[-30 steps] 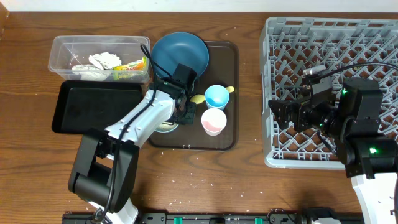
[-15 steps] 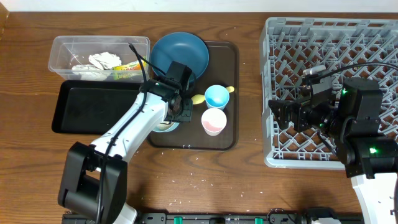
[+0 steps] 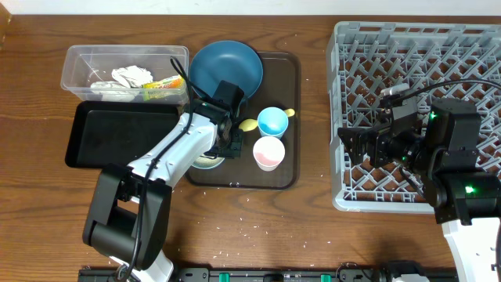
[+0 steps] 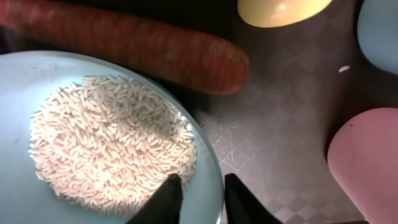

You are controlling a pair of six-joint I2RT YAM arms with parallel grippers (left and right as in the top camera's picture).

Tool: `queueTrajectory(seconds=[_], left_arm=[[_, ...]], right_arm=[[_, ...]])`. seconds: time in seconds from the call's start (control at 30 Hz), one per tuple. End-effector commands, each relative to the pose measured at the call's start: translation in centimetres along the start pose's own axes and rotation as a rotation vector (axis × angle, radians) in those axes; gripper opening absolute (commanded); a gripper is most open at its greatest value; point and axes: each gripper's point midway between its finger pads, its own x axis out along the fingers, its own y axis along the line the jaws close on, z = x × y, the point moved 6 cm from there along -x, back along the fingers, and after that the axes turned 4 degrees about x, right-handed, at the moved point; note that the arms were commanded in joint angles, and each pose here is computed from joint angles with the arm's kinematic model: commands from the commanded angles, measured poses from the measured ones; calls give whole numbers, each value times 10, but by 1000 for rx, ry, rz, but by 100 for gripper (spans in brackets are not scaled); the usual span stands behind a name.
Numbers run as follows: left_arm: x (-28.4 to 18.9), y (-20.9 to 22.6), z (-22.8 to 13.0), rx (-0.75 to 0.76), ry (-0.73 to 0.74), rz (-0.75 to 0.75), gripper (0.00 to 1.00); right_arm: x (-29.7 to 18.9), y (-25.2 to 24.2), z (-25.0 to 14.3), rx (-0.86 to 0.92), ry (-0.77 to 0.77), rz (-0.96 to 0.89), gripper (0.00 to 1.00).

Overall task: Sort waste into correct bins and load items into the dishwasher rack
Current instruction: 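Lift the rice bowl left and tip the rice onto the black tray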

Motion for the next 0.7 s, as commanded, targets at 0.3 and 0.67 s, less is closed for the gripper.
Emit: queueTrajectory(seconds=[0.3,0.67], left_arm=[[12,7,-10,-3,28,45,27],[11,6,-7,-2,13,41,6]], right_arm=[[-3,0,5,10,-15,5,99],[-3,0,6,8,-18,5,99]])
